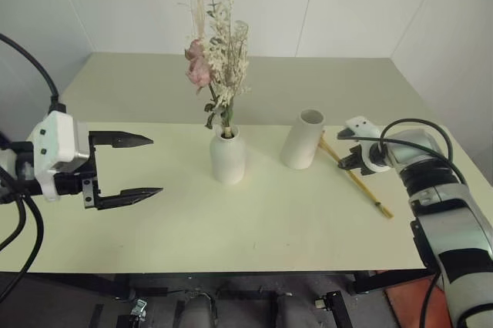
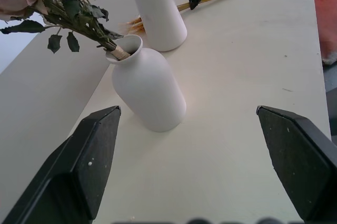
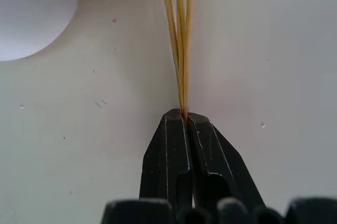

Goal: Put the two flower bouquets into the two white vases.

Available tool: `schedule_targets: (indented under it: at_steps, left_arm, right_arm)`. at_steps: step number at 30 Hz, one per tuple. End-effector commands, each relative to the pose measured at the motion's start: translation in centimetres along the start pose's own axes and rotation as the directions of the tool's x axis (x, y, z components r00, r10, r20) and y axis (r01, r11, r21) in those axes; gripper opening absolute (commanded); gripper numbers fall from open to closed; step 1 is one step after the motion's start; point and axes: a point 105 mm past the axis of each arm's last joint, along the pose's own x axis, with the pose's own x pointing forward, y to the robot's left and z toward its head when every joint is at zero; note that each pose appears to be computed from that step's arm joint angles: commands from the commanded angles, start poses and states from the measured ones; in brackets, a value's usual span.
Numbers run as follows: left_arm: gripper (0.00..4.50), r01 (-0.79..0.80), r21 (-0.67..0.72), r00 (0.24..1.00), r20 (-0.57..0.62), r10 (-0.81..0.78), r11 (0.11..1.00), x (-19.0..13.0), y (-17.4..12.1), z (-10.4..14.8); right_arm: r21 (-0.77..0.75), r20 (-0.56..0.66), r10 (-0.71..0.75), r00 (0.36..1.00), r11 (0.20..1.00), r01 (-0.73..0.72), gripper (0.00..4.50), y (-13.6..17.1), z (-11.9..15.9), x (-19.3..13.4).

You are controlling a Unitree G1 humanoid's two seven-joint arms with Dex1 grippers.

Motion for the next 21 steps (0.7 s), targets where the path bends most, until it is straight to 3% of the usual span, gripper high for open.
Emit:
schedule_targets:
  at_steps: [1,2,4,5,7,10,11,12,14,15,18,21]
  left_arm:
    - [4.50,-0.017,0.054,1.000,-0.017,0.018,0.998,-0.4,0.0,1.0]
    - [4.50,-0.024,0.054,1.000,-0.013,0.024,0.998,-0.5,0.0,1.1]
    - [4.50,-0.037,0.049,0.999,0.004,0.037,0.998,-0.6,0.1,1.4]
    - [4.50,-0.041,0.047,0.999,0.009,0.041,0.998,-0.6,0.1,1.5]
    - [4.50,-0.051,0.038,0.999,0.011,0.051,0.998,-0.6,0.2,1.6]
    - [4.50,-0.072,0.032,0.997,0.009,0.071,0.997,-0.7,0.2,1.7]
    - [4.50,-0.078,0.030,0.997,0.012,0.077,0.997,-0.6,0.2,1.7]
    - [4.50,-0.080,0.028,0.997,0.014,0.080,0.996,-0.5,0.2,1.7]
    - [4.50,-0.079,0.021,0.997,0.016,0.079,0.997,-0.3,-0.1,1.7]
    - [4.50,-0.079,0.019,0.997,0.016,0.078,0.997,-0.2,-0.2,1.6]
    - [4.50,-0.081,0.014,0.997,0.011,0.080,0.997,-0.2,-0.3,1.5]
    - [4.50,-0.090,0.012,0.996,0.005,0.090,0.996,-0.3,-0.2,1.4]
  right_arm:
    - [-0.039,0.274,-0.253,0.928,0.961,0.273,0.03,-3.1,3.8,-2.0]
    - [-0.023,0.392,-0.316,0.864,0.936,0.352,0.03,-3.7,5.6,-3.1]
    - [0.056,0.620,-0.431,0.655,0.858,0.511,0.03,-4.9,9.2,-6.5]
    - [0.140,0.691,-0.467,0.552,0.835,0.532,0.03,-5.3,10.5,-8.2]
    - [0.272,0.751,-0.507,0.423,0.821,0.501,0.03,-5.6,12.0,-10.6]
    - [0.377,0.861,-0.443,0.251,0.886,0.271,0.03,-5.0,13.9,-14.4]
    - [0.356,0.904,-0.376,0.202,0.926,0.130,0.03,-4.3,14.2,-15.6]
    - [0.320,0.943,-0.315,0.107,0.947,-0.030,0.03,-3.5,14.4,-17.3]
    - [0.229,0.971,-0.239,-0.028,0.952,-0.203,0.03,-2.2,14.4,-19.8]
    - [0.177,0.977,-0.199,-0.071,0.954,-0.242,0.03,-1.4,14.4,-20.6]
    - [0.057,0.987,-0.101,-0.124,0.946,-0.319,0.03,0.7,14.5,-21.2]
    - [-0.004,0.993,-0.037,-0.111,0.940,-0.341,0.03,2.4,14.6,-20.6]
